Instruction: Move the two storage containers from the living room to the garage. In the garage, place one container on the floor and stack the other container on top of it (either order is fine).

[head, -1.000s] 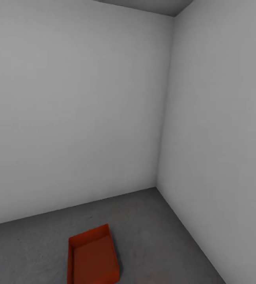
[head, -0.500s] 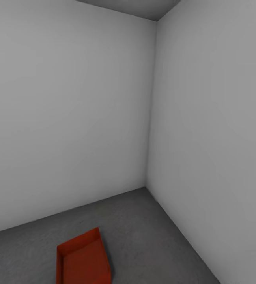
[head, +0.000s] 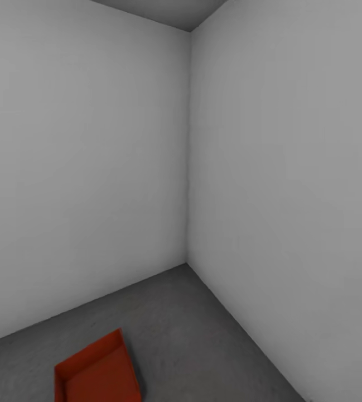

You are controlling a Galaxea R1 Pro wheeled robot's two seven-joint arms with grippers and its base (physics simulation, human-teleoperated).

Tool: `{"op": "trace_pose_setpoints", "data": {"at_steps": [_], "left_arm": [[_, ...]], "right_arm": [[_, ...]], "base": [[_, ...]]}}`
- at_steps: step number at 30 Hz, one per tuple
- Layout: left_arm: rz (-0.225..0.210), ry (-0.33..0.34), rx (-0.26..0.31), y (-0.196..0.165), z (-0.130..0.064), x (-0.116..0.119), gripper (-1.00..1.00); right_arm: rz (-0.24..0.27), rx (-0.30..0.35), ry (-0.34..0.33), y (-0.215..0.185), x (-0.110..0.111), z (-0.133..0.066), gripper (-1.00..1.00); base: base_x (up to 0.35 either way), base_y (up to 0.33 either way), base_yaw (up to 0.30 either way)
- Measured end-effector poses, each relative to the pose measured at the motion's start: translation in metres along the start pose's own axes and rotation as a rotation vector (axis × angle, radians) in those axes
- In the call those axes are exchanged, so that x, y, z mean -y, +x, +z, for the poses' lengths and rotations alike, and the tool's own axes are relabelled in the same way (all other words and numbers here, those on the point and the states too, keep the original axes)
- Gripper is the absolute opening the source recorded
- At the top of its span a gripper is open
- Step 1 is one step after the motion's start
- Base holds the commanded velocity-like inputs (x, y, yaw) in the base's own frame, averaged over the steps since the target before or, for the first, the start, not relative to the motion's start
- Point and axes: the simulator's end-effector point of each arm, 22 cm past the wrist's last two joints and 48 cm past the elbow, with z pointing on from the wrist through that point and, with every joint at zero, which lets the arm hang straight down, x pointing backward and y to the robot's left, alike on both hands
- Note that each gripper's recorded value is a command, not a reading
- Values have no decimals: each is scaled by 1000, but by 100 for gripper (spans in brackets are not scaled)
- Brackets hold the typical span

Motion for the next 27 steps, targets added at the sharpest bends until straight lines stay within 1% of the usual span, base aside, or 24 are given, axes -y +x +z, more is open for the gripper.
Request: {"op": "trace_pose_setpoints", "data": {"at_steps": [9,12,27], "left_arm": [[-4,4,-4,2,0,4,100],[-6,2,-3,2,0,4,100],[-9,-5,-4,2,0,3,100]], "right_arm": [[2,-8,6,2,4,0,100],[2,-10,-2,2,1,0,100],[5,-8,0,2,3,0,100]], "base": [[0,0,-286],[0,0,-286],[0,0,-292]]}}
